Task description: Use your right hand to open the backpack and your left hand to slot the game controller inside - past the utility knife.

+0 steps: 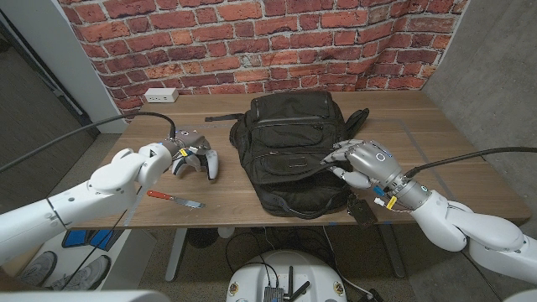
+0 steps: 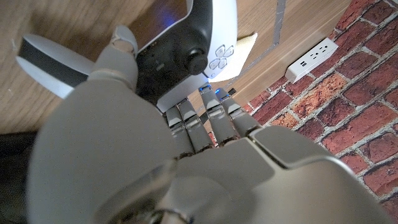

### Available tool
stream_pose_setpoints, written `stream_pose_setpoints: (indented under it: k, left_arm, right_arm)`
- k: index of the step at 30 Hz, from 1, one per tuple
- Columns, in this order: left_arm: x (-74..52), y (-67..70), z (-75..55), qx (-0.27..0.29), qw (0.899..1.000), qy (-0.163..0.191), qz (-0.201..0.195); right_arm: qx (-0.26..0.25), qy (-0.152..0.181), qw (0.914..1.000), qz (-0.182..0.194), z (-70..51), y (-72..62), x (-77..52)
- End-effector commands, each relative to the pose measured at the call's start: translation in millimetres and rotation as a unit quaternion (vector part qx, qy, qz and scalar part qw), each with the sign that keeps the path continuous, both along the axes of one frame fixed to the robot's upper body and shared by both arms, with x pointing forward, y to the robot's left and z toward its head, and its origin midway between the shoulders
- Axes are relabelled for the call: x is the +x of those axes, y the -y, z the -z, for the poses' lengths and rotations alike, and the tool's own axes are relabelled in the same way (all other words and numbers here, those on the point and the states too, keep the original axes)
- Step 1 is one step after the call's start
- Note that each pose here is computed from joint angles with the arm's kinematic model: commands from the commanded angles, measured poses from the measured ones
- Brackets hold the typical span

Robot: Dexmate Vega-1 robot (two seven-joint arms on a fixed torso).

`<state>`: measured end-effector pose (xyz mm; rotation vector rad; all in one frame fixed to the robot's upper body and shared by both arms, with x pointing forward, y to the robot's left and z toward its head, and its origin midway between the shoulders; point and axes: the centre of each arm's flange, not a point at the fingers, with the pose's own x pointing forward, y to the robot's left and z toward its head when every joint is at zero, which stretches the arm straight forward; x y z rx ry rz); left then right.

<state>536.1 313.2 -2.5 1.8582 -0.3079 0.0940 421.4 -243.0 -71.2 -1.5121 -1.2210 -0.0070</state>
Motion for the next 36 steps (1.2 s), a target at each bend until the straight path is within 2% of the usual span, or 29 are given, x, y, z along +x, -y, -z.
stream_pose_setpoints:
  k: [1, 12, 20, 27, 36]
  left_arm:
    - [-8.4, 8.4, 0.8, -0.004, 1.0, 0.011, 0.007]
    - [-18.3, 9.6, 6.2, -0.012, 1.0, 0.013, 0.0]
    - [-25.3, 7.2, 12.6, -0.024, 1.0, 0.015, -0.006]
    - [-32.9, 10.4, 17.7, -0.03, 0.999, 0.019, -0.01]
    - [-36.1, 16.3, 21.8, -0.034, 0.999, 0.02, -0.007]
  right_arm:
    - [0.034, -0.005, 0.9994, -0.008, -11.5, 3.4, 3.8]
    - [0.065, -0.013, 0.9977, -0.018, -20.4, 3.7, 6.8]
    - [0.09, -0.031, 0.9951, -0.025, -26.5, 4.6, 8.7]
    - [0.117, -0.055, 0.9912, -0.03, -34.6, 6.4, 10.9]
    - [0.143, -0.078, 0.9862, -0.029, -45.9, 8.0, 14.6]
